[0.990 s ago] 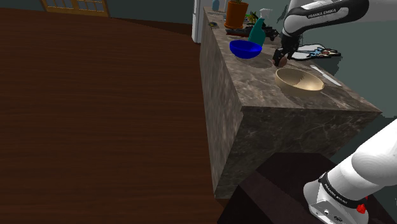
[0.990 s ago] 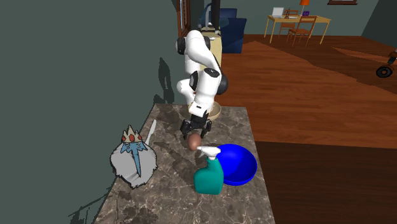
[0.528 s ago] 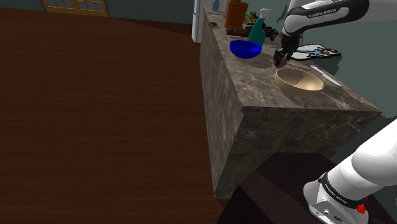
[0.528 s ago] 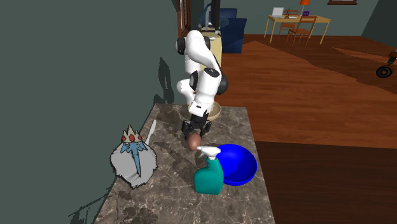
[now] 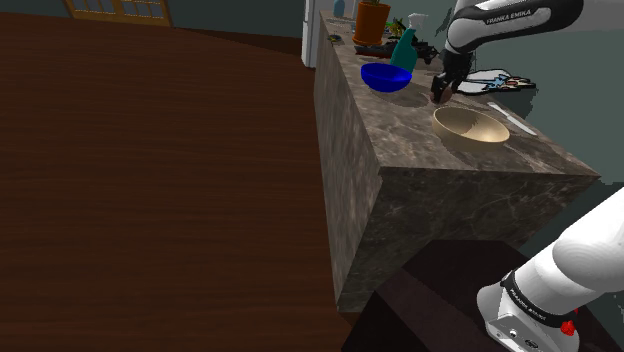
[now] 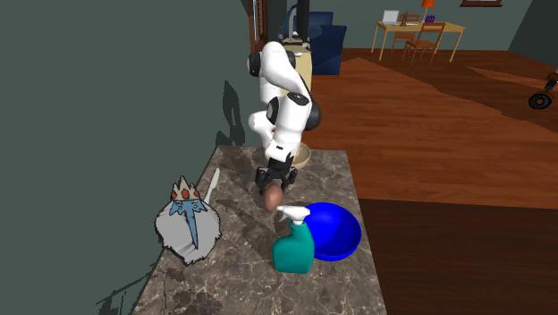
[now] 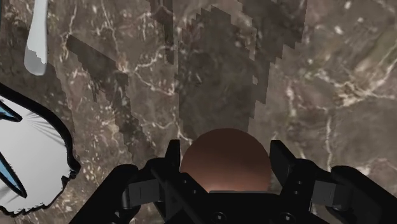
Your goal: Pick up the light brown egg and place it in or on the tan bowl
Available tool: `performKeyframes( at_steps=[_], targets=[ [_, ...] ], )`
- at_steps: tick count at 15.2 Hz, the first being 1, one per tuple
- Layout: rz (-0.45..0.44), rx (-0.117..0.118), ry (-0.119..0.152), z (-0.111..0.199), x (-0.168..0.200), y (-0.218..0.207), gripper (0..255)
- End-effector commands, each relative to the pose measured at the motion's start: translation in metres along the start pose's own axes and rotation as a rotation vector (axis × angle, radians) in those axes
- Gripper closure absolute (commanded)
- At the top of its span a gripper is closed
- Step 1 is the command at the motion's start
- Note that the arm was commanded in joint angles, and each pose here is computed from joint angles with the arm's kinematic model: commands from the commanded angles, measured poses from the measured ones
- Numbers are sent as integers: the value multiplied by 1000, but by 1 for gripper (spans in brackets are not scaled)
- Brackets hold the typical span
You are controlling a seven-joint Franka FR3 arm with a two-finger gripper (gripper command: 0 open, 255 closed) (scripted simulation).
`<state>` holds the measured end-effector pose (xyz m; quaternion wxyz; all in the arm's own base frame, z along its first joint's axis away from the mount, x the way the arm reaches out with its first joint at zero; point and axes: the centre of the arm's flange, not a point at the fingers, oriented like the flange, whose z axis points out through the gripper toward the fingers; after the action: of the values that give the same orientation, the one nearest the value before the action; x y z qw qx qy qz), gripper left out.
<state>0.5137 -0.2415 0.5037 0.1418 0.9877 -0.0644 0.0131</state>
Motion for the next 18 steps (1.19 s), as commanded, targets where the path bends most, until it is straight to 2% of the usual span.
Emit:
performKeyframes(
  at_steps=[1,18],
  targets=[
    [0,0,0,-10,1,4,255],
    [0,0,0,-96,5,29,255]
  ],
)
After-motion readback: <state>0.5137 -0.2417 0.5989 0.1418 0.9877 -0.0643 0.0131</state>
